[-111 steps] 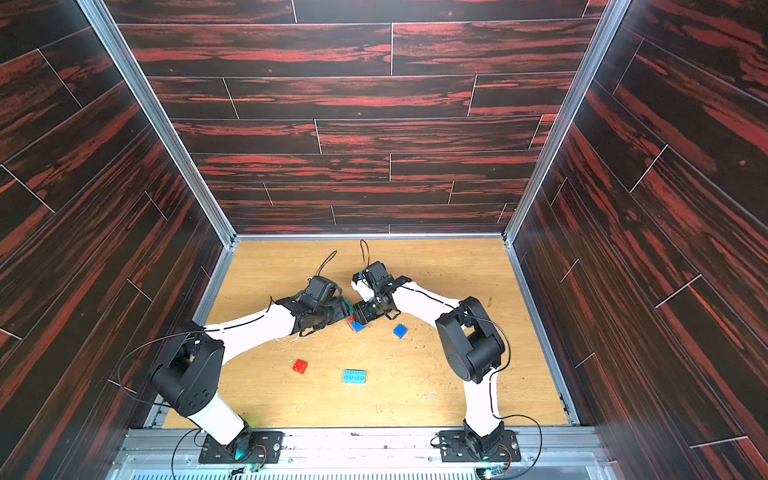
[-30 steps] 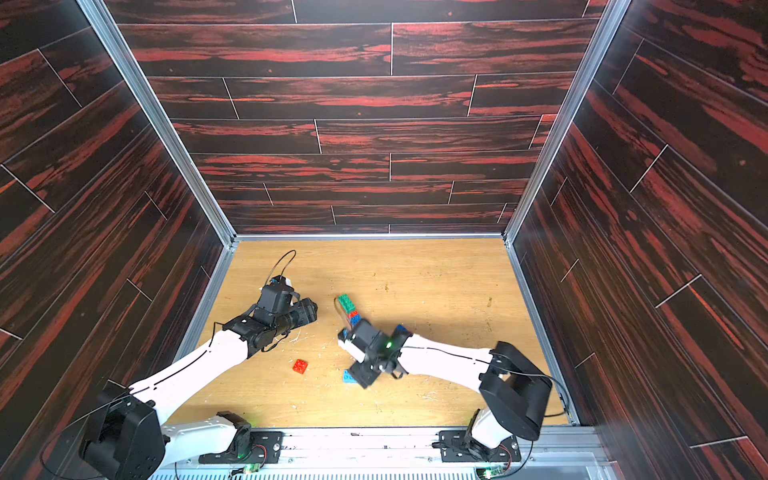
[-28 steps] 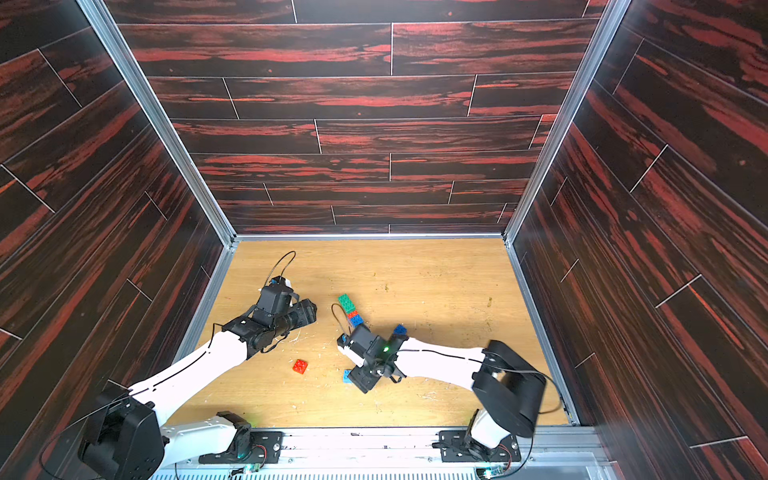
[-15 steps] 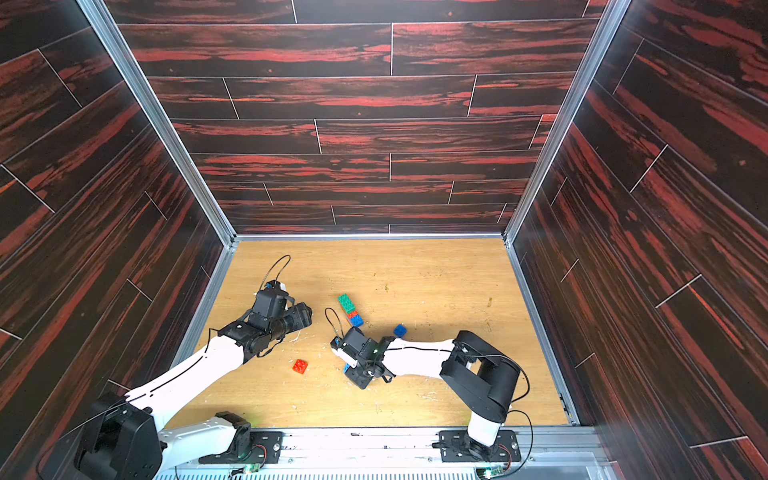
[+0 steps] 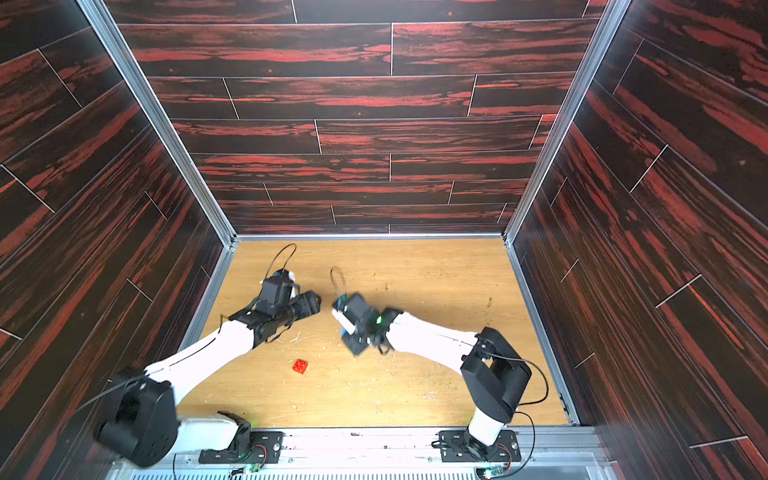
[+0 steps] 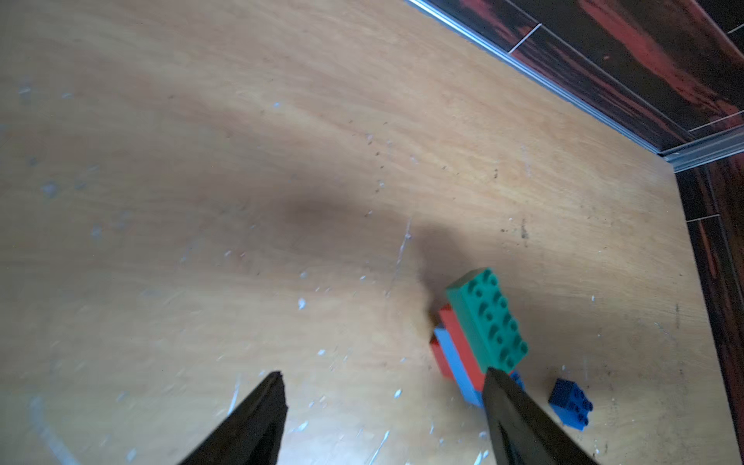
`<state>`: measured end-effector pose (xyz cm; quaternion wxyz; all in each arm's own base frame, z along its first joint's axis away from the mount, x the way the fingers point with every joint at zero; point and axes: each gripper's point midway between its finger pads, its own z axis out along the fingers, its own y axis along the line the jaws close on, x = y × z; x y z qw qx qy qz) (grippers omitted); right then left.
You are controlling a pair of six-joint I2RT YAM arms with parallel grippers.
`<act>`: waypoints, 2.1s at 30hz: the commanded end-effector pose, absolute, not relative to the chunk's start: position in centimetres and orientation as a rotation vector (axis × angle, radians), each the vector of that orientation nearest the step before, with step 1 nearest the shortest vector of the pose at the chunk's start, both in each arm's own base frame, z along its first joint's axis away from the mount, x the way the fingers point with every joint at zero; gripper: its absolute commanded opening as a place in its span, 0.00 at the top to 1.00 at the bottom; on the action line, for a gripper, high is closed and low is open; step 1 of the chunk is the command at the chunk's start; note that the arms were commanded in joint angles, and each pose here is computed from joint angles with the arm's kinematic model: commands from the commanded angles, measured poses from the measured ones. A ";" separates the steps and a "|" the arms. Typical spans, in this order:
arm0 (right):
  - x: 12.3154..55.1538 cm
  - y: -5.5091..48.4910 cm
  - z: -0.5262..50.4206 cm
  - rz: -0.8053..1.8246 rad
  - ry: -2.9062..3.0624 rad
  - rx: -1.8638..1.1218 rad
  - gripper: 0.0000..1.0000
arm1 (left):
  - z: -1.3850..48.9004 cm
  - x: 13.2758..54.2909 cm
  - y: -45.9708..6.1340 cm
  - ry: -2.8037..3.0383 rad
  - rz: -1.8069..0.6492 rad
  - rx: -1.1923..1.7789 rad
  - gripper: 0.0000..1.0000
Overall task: Assemble a heart with lego
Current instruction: Pick up the lego brick from the center of the board, then assemble the lego brick with the lego brick.
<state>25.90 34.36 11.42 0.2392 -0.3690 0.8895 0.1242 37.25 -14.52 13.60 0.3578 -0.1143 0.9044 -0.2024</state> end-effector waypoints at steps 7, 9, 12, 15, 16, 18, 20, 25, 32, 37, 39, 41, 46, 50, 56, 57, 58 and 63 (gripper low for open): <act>28.6 32.2 10.0 0.135 2.609 -0.905 0.90 | 14.5 42.6 -17.8 2.234 -0.651 -0.162 0.19; 28.8 32.8 9.7 0.158 2.623 -0.921 0.90 | 14.2 43.2 -18.4 2.216 -0.682 -0.145 0.20; 29.2 33.0 9.2 0.134 2.632 -0.919 0.91 | 13.4 44.0 -19.0 2.227 -0.703 -0.122 0.23; 30.1 32.8 9.0 0.109 2.628 -0.902 0.92 | 12.4 44.2 -19.6 2.253 -0.734 -0.106 0.27; 30.3 32.9 9.0 0.112 2.627 -0.894 0.92 | 12.1 44.3 -19.6 2.256 -0.744 -0.113 0.29; 30.6 33.3 8.9 0.139 2.625 -0.902 0.92 | 11.8 44.4 -19.8 2.252 -0.779 -0.117 0.31; 30.8 33.6 8.8 0.152 2.619 -0.906 0.92 | 11.9 44.3 -20.4 2.245 -0.825 -0.099 0.33; 31.3 34.2 8.9 0.158 2.604 -0.918 0.93 | 10.7 44.2 -21.0 2.279 -0.860 -0.094 0.38; 31.4 34.6 8.3 0.178 2.609 -0.929 0.94 | 9.7 43.6 -22.0 2.314 -0.938 -0.078 0.43; 31.6 34.4 7.7 0.166 2.619 -0.926 0.94 | 9.4 43.1 -22.1 2.327 -0.965 -0.084 0.45; 31.7 34.2 7.4 0.153 2.623 -0.924 0.94 | 9.0 42.9 -22.1 2.335 -0.969 -0.092 0.46; 31.6 34.0 7.1 0.153 2.629 -0.932 0.94 | 8.6 42.7 -22.0 2.351 -0.963 -0.097 0.47; 32.2 33.1 6.7 0.134 2.648 -0.900 0.93 | 8.1 42.2 -21.6 2.379 -0.938 -0.110 0.48; 31.8 33.7 6.7 0.179 2.639 -0.936 0.82 | 8.2 41.9 -21.4 2.385 -0.927 -0.111 0.49; 31.7 33.8 6.9 0.190 2.634 -0.956 0.68 | 7.9 41.9 -21.2 2.399 -0.907 -0.117 0.49; 31.7 33.8 7.0 0.193 2.632 -0.957 0.65 | 7.9 41.9 -21.2 2.400 -0.906 -0.120 0.49; 31.8 33.8 7.1 0.192 2.631 -0.953 0.62 | 7.9 41.9 -21.2 2.401 -0.907 -0.119 0.49; 32.0 33.8 8.3 0.195 2.609 -0.944 0.46 | 8.1 41.8 -21.2 2.399 -0.908 -0.119 0.49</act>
